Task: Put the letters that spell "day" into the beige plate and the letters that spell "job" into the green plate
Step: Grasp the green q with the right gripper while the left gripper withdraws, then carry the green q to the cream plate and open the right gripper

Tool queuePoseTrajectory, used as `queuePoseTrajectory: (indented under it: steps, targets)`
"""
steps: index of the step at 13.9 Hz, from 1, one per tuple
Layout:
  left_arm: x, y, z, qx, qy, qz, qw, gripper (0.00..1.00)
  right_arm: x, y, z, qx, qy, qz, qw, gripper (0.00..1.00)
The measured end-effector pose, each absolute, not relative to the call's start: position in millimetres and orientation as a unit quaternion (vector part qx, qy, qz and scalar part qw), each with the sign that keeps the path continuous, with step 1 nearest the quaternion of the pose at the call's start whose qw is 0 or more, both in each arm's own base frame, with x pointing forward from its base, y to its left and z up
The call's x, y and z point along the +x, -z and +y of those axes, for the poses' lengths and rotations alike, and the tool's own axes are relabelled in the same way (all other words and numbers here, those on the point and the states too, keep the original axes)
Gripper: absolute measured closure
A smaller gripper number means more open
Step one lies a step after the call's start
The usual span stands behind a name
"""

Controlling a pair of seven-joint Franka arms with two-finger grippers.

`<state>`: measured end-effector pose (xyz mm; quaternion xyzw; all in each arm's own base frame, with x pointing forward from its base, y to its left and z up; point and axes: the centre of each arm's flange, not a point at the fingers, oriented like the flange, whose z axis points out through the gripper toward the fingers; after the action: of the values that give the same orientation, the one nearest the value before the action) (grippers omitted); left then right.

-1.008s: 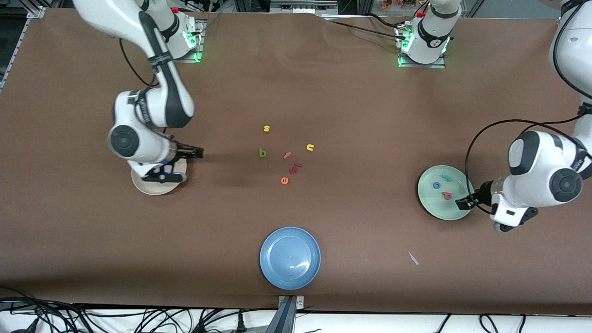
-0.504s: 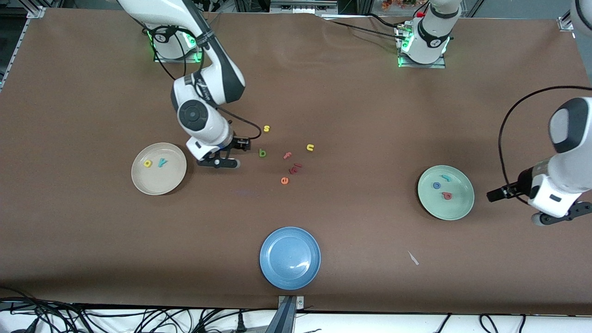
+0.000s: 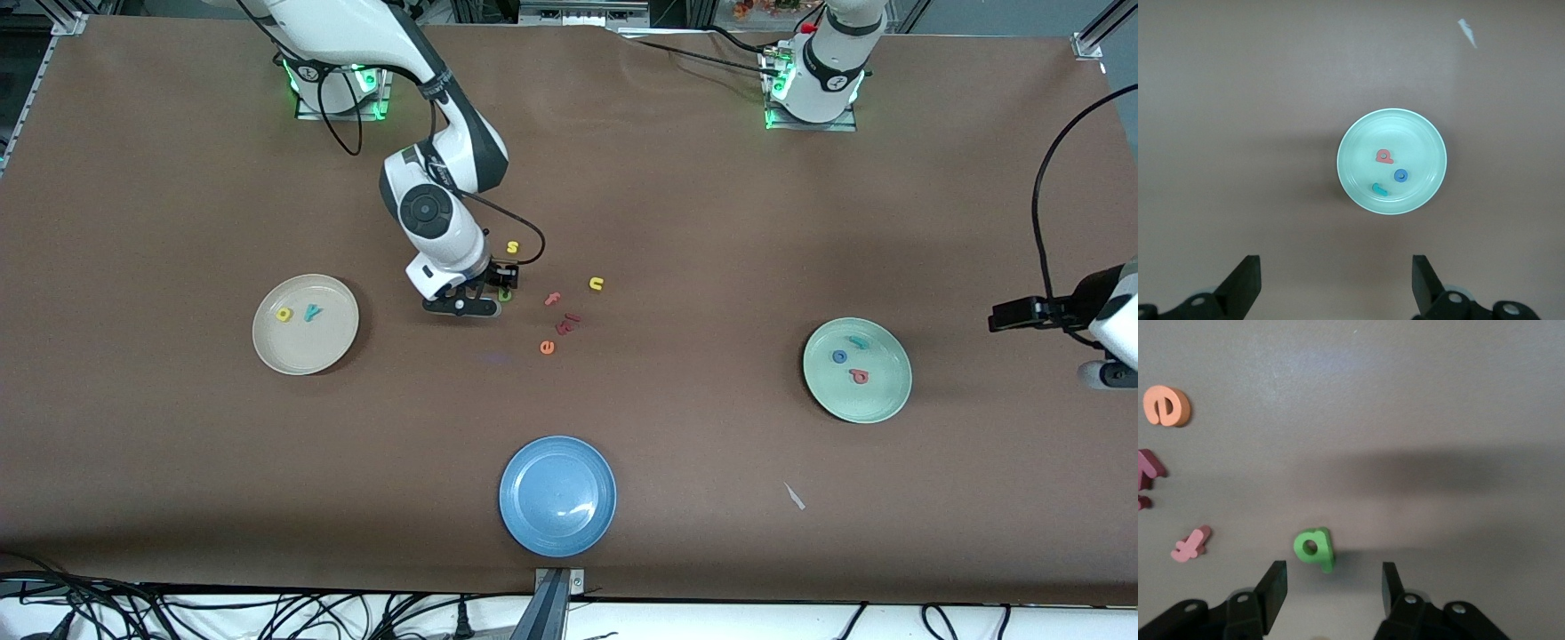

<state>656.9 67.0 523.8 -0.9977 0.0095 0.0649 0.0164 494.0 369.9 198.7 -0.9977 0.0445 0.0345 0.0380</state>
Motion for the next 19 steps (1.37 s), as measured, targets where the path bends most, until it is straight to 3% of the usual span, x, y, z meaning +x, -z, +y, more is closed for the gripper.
queuePoseTrajectory:
  steps: [3, 4, 7, 8, 9, 12, 16, 19]
  targets:
    - [653.1, -534.5, 63.5, -0.998, -0.060, 0.024, 0.020, 0.00, 486.0, -180.3, 382.7, -0.998, -0.020, 0.046, 0.041, 0.36]
    - [653.5, -534.4, 60.7, -0.997, -0.061, 0.035, 0.019, 0.00, 484.5, -178.0, 384.2, -0.998, -0.020, 0.046, 0.040, 0.42]
    - [657.8, -533.8, 51.1, -0.997, -0.062, 0.041, -0.004, 0.01, 484.6, -176.4, 383.8, -0.998, -0.019, 0.047, 0.040, 0.46]
    - [659.0, -533.3, 53.2, -0.997, -0.063, 0.036, -0.013, 0.01, 485.0, -176.5, 383.5, -0.998, -0.019, 0.047, 0.040, 0.54]
    - [659.4, -532.5, 56.5, -0.997, -0.064, 0.035, -0.015, 0.01, 485.1, -176.5, 383.4, -0.998, -0.018, 0.047, 0.040, 0.54]
    - [661.0, -527.2, 47.8, -0.997, -0.071, 0.036, -0.006, 0.01, 486.5, -178.7, 383.2, -0.998, -0.016, 0.048, 0.042, 0.74]
    - [665.1, -500.2, 30.0, -0.996, -0.073, 0.046, 0.000, 0.02, 492.3, -184.0, 379.2, -0.998, -0.014, 0.052, 0.040, 0.74]
    - [665.4, -493.3, 34.1, -0.996, -0.074, 0.043, 0.001, 0.02, 512.7, -216.7, 353.0, -0.998, -0.022, 0.055, 0.026, 0.74]
